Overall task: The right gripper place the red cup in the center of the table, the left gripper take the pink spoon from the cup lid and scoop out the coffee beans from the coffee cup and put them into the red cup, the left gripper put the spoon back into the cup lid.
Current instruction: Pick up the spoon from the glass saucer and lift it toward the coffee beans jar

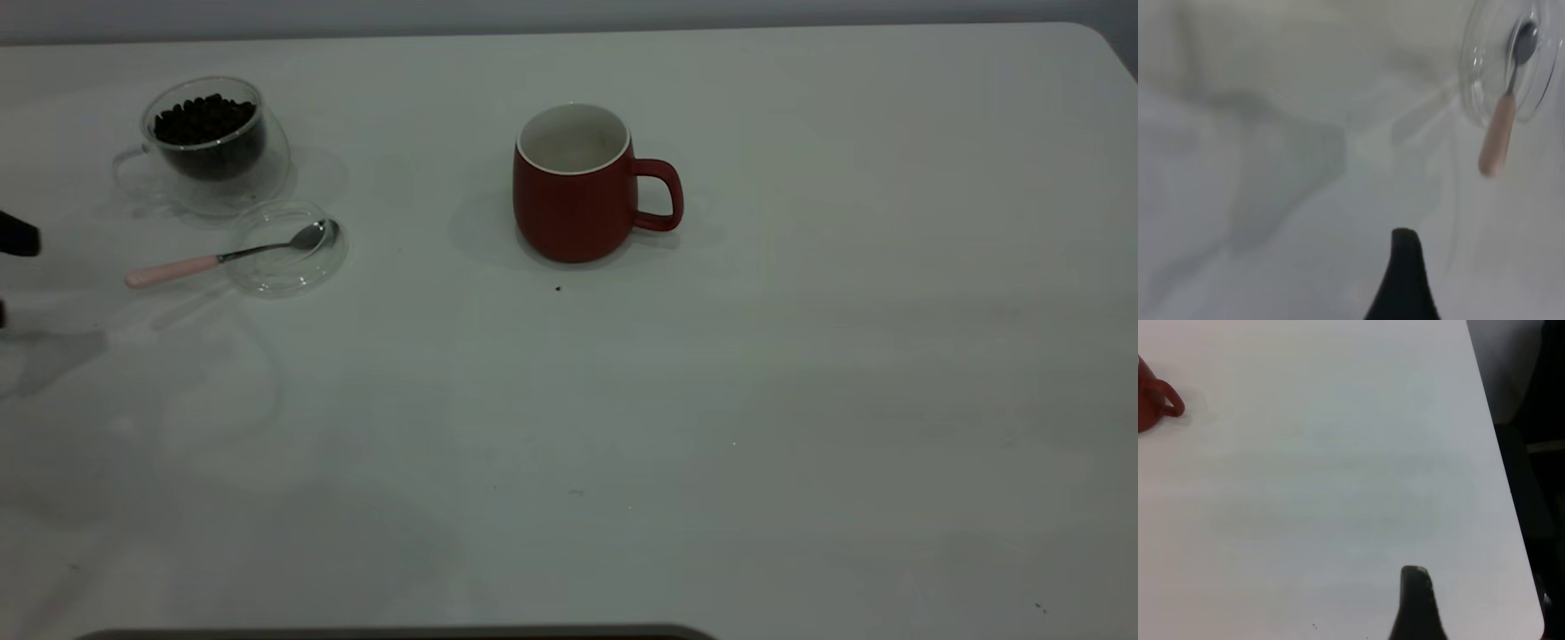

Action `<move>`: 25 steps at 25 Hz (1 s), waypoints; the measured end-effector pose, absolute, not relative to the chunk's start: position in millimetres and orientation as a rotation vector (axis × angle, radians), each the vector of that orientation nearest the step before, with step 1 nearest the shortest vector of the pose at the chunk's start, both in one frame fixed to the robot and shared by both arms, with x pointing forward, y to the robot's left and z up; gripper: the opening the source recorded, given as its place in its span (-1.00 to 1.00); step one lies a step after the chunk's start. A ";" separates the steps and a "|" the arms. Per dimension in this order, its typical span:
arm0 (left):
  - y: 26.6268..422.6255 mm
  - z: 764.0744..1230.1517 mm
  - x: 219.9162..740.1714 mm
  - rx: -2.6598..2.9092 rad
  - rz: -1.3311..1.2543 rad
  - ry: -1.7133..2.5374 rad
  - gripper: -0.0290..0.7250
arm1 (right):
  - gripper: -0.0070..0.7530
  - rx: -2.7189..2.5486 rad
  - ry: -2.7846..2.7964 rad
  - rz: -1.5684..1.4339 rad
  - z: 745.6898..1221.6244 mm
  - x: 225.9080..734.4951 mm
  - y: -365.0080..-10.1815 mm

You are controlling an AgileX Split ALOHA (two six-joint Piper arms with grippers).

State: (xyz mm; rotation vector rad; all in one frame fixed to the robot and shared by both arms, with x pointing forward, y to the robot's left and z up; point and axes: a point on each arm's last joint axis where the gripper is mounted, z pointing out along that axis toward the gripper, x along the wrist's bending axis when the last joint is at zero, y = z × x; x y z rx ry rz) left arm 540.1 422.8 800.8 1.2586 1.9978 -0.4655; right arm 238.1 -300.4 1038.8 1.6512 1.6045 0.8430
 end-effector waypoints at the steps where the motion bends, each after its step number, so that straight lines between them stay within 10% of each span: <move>1: 421.8 796.8 541.7 1.243 -0.458 1.973 0.88 | 0.56 1.651 1.605 0.843 1038.8 238.1 -300.4; 25: 361.8 753.1 565.3 1.130 -0.494 1.780 0.81 | 0.56 1.651 1.605 0.843 1038.8 238.1 -300.4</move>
